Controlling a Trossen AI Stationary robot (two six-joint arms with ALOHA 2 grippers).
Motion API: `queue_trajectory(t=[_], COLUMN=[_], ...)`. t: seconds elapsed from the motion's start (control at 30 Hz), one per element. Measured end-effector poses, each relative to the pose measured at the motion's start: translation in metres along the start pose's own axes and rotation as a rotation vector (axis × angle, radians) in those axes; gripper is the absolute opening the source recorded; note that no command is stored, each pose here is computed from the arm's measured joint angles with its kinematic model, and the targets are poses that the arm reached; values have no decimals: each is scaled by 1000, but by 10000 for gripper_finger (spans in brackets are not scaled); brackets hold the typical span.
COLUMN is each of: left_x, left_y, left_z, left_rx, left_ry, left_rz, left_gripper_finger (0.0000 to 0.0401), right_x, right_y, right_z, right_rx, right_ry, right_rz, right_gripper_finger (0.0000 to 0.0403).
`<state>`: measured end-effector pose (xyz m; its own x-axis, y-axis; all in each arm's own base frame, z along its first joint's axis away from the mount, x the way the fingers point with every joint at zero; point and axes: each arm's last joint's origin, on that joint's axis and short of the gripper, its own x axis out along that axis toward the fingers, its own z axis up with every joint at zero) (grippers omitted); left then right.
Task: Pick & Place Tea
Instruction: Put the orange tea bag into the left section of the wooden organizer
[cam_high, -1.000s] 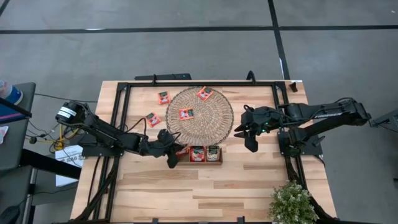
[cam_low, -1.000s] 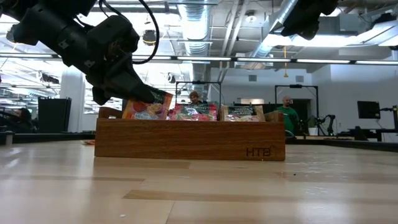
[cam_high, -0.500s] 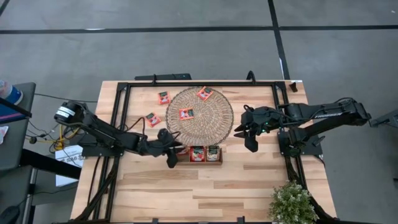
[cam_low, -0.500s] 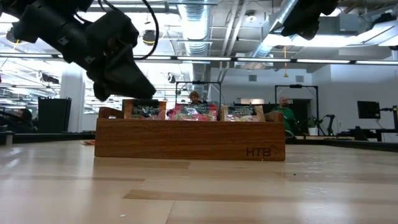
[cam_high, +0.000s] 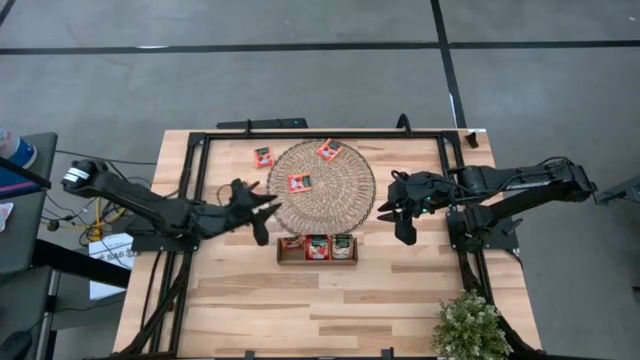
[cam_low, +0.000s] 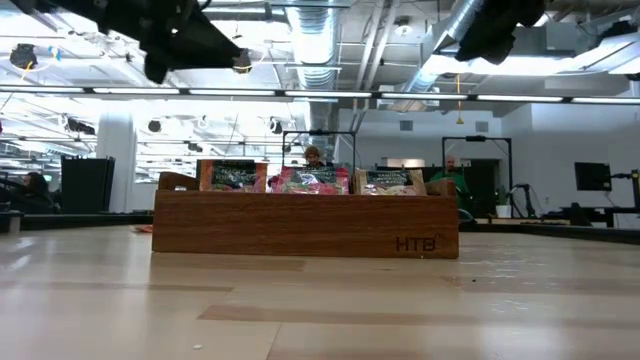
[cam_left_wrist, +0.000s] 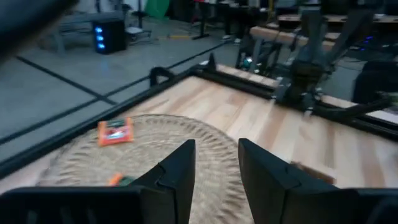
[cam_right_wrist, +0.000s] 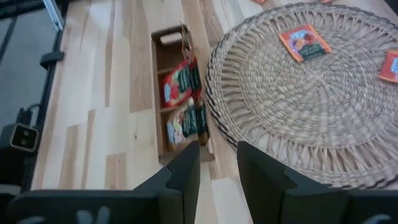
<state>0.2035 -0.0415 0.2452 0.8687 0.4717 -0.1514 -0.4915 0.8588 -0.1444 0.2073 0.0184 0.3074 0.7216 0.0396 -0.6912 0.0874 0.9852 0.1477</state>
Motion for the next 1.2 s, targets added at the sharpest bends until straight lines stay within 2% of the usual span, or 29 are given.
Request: queue_trajectory(t=[0.2,0.33,0.5,0.73,0.83,1.03,1.2], left_x=[-9,-8,-5,-5,-1,20,49], left_y=[19,26,29,29,31,46,71], left_z=[0,-3,-3,1,6,25,37], left_rx=[-105,-166,-190,-199,-189,-177,-229], left_ry=[93,165,170,134,143,171,259], left_rz=[36,12,28,27,-16,-75,-108], left_gripper_finger=[114,114,114,114,114,114,114], right_x=[-12,-30,-55,-44,-36,-32,-31], right_y=[-8,-12,-16,-26,-31,-36,-39], right_z=[-6,-7,-15,-65,-85,-106,-117], right_rx=[-6,-17,-9,126,173,191,202], right_ry=[19,-57,-180,-408,-467,-581,-601], right_rz=[-55,-114,-150,-89,-64,-51,-80], right_gripper_finger=[98,98,98,98,98,98,98])
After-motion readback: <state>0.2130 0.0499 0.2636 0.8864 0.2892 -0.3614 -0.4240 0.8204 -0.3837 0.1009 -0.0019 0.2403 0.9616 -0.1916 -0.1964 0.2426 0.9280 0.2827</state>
